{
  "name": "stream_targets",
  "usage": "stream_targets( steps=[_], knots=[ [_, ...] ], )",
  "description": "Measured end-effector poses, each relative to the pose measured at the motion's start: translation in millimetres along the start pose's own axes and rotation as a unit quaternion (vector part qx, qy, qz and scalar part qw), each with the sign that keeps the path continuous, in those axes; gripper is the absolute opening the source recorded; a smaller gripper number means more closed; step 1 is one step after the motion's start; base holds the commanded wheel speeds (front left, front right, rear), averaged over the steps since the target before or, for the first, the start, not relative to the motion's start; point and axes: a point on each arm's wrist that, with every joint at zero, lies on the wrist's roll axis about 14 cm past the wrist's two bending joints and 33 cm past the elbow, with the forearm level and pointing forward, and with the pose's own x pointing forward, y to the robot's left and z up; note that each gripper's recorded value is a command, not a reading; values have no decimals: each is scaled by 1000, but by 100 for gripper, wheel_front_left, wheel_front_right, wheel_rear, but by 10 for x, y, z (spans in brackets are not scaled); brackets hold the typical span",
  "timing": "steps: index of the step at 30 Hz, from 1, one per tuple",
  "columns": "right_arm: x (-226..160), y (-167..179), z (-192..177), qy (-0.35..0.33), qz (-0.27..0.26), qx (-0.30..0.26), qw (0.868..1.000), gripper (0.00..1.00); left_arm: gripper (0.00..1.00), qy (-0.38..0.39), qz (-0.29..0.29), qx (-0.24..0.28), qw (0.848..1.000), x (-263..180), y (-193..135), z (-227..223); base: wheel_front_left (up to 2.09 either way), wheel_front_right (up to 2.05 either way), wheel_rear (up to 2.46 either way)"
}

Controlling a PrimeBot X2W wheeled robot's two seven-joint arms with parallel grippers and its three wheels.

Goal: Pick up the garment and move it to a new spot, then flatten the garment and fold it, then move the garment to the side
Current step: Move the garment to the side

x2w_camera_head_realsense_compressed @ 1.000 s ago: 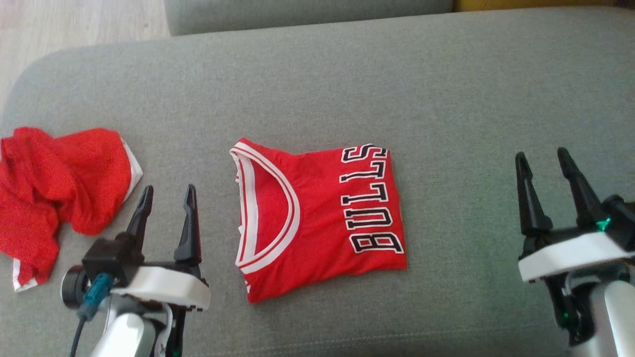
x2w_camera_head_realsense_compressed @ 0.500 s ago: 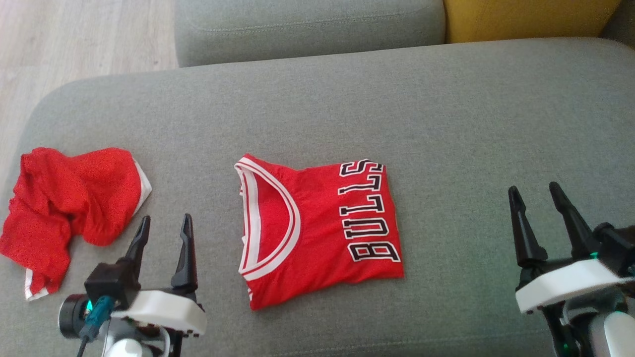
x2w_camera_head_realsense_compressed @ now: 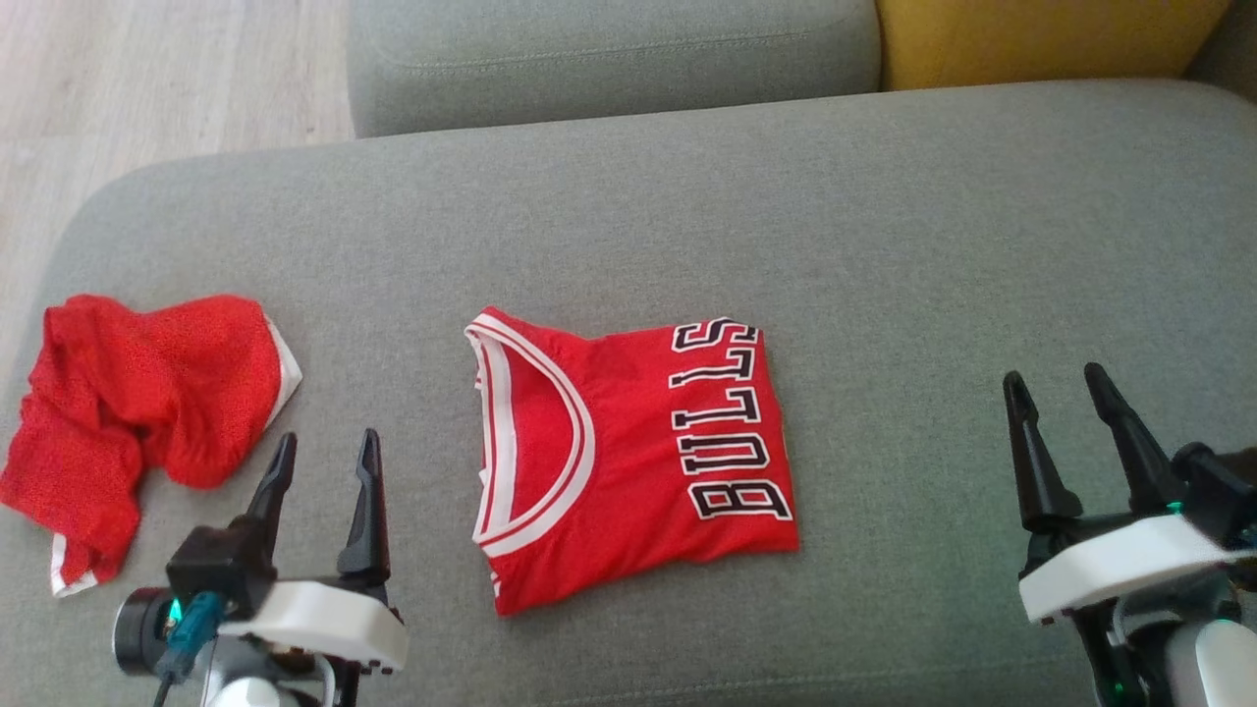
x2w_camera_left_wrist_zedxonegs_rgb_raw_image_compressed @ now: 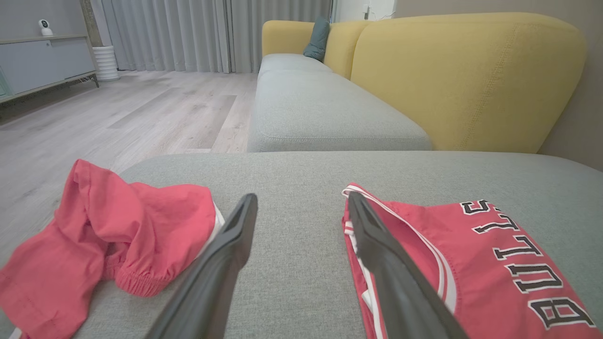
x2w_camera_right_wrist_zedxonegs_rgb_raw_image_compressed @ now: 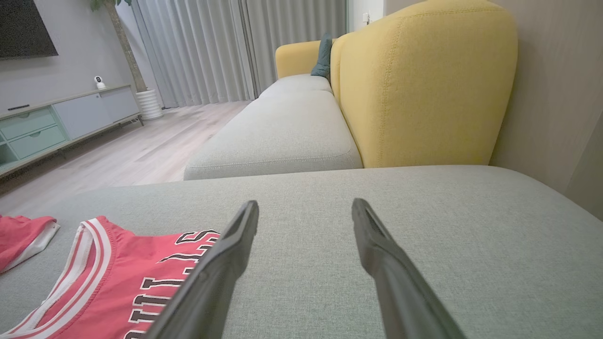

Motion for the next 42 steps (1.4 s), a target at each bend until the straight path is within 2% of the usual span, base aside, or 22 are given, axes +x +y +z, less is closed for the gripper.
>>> stream_targets(
  steps=[14, 23, 29, 38, 39, 41, 42],
  knots=[
    [45, 62, -46, 7, 10, 1, 1000, 100, 100, 0, 0, 1, 1000, -43, 1, 4, 0, 0, 0],
    [208, 302, -343, 61, 50, 1, 997, 100, 100, -21, 29, 3, 999, -63, 180, 141, 0, 0, 0],
    [365, 578, -937, 158, 93, 12, 983, 100, 100, -37, 52, 2, 998, 39, 342, 228, 0, 0, 0],
    [559, 899, -1524, 254, 139, 13, 957, 100, 100, -23, 74, -3, 997, 105, 464, 117, 0, 0, 0],
    [555, 920, -1589, 265, 142, 12, 954, 78, 100, -21, 76, -2, 997, 109, 472, 101, 0, 0, 0],
    [586, 958, -1633, 272, 147, 18, 951, 4, 100, -16, 77, -3, 997, 123, 477, 65, 0, 0, 0],
    [616, 960, -1638, 273, 148, 18, 950, 0, 100, -15, 78, -3, 997, 136, 484, 57, 0, 0, 0]
  ],
)
